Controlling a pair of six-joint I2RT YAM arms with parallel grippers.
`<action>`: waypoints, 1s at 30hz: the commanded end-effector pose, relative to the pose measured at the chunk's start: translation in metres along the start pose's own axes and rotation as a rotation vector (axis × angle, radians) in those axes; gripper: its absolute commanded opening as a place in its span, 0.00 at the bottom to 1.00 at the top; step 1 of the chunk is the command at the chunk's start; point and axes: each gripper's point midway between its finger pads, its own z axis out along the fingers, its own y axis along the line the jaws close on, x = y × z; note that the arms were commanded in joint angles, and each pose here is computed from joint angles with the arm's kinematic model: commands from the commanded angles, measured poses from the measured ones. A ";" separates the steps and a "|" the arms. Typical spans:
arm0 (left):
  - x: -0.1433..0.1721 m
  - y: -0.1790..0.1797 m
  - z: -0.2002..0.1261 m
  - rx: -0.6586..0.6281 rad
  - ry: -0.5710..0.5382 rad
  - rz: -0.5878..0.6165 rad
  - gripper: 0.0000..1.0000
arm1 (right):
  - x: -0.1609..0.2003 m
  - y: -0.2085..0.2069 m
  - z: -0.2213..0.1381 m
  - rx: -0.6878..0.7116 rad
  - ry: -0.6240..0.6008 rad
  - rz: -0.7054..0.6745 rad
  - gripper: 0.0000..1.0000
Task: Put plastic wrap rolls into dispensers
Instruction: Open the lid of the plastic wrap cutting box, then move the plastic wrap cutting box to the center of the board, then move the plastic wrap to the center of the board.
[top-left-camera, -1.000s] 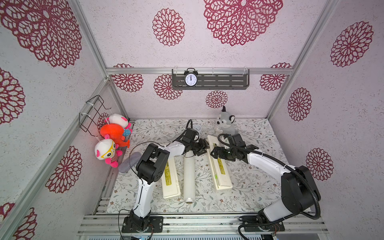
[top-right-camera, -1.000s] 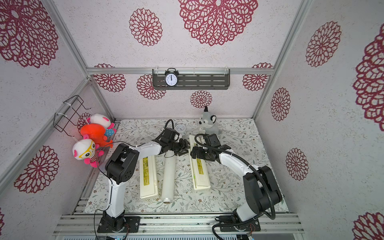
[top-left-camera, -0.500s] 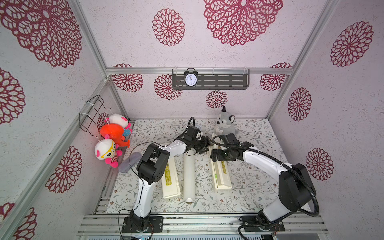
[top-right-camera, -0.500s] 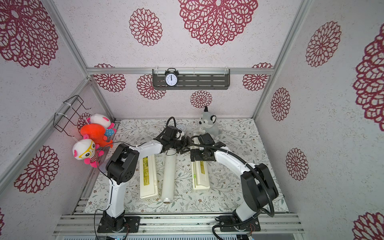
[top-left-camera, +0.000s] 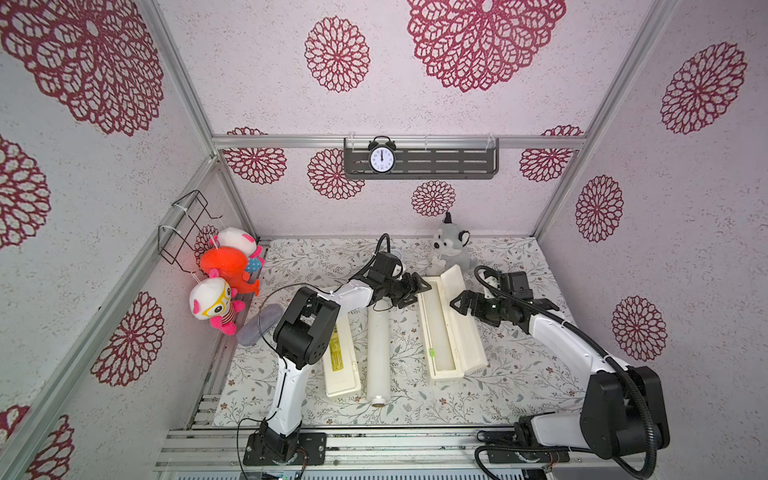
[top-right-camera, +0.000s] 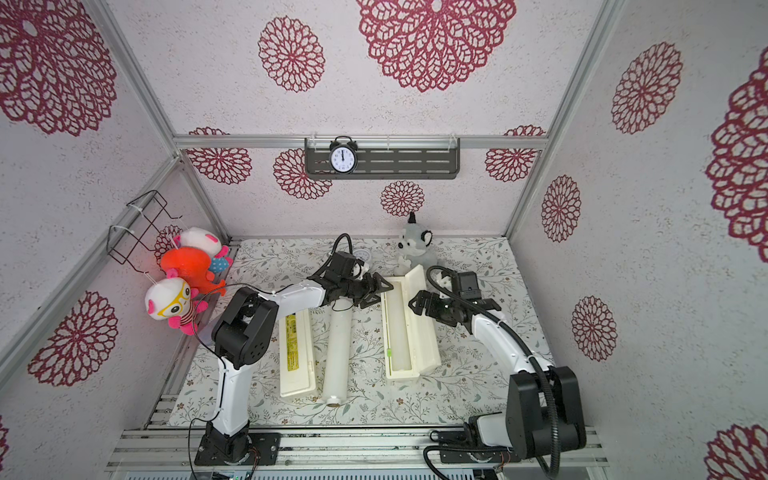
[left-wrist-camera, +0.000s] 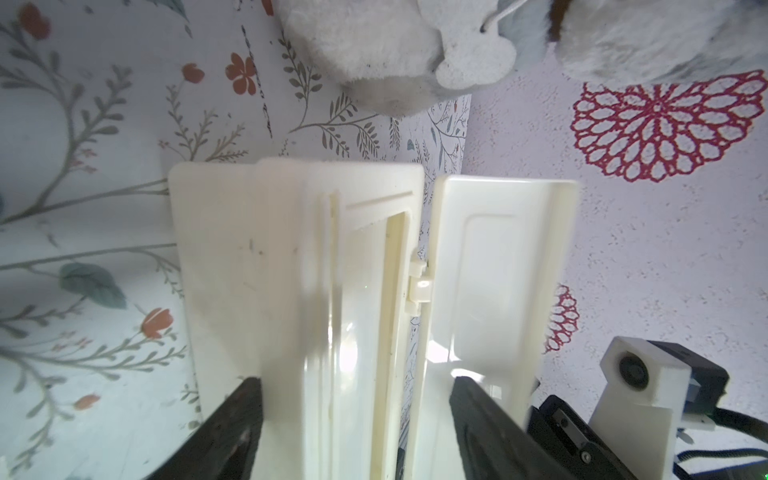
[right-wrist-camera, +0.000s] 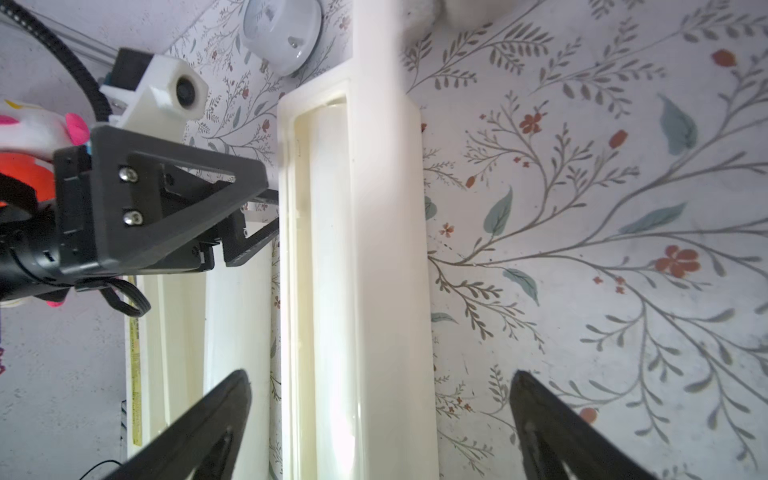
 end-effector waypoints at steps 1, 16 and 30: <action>-0.003 -0.015 -0.011 0.010 -0.015 0.046 0.75 | -0.014 0.008 -0.023 -0.003 -0.068 -0.025 0.98; -0.014 -0.007 -0.123 -0.280 -0.192 0.179 0.76 | -0.014 0.033 -0.030 0.240 -0.117 -0.197 0.98; 0.003 0.083 -0.277 -0.580 -0.421 0.090 0.87 | 0.030 0.133 0.066 0.114 -0.015 -0.329 0.98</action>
